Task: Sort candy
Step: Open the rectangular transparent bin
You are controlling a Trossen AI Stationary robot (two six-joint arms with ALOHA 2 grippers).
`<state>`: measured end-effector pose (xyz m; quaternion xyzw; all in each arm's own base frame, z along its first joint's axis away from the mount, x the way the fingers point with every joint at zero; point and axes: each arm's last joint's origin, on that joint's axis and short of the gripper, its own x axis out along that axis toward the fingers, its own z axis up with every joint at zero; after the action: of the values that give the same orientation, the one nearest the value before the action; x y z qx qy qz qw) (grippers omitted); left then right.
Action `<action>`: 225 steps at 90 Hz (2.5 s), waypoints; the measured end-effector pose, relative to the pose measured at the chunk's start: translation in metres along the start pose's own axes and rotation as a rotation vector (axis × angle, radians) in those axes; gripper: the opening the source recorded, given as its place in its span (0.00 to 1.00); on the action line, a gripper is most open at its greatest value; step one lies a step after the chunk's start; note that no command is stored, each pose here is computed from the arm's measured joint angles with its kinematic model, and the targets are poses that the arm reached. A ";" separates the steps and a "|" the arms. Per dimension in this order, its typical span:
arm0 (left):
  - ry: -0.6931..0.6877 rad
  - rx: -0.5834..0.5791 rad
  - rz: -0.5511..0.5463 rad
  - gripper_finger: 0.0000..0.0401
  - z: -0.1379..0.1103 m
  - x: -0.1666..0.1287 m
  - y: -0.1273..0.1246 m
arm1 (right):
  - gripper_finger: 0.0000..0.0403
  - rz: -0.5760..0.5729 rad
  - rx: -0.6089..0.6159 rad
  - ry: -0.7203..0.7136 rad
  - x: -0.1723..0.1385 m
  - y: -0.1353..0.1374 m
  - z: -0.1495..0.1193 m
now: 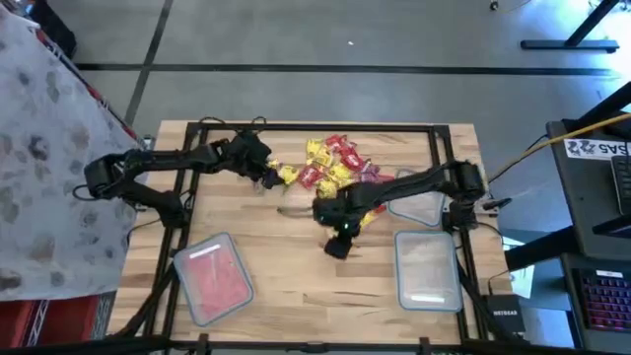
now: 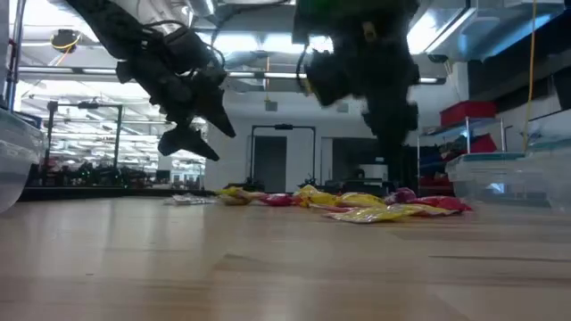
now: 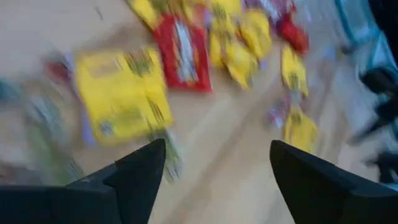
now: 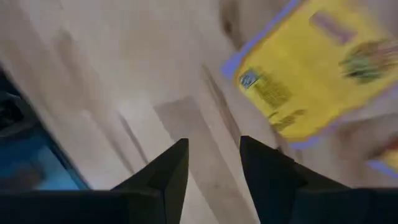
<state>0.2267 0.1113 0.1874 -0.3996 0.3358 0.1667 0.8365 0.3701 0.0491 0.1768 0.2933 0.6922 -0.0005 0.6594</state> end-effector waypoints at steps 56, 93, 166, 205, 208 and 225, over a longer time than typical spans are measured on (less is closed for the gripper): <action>0.220 0.173 0.114 0.68 -0.061 0.014 -0.046 | 0.33 0.019 0.374 -0.104 -0.006 -0.130 0.071; 0.189 0.116 0.151 0.68 -0.064 0.015 -0.049 | 0.33 -0.283 0.324 -0.489 -0.106 -0.121 0.092; 0.139 0.240 0.195 0.68 -0.074 0.016 -0.060 | 0.33 -0.268 0.341 0.100 -0.098 0.066 -0.143; 0.189 0.291 0.075 0.68 -0.081 0.010 -0.072 | 0.33 -0.301 0.561 0.272 0.004 0.018 -0.170; 0.183 0.289 0.062 0.68 -0.082 0.007 -0.075 | 0.33 -0.232 0.550 0.259 0.009 0.018 -0.164; 0.095 0.329 0.057 0.68 -0.084 -0.005 -0.084 | 0.33 0.156 0.568 0.044 0.002 0.022 -0.107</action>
<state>0.2327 -0.0068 0.1995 -0.2552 0.4091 0.1143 0.8686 0.2811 0.1095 0.1970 0.5185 0.6540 -0.1372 0.5336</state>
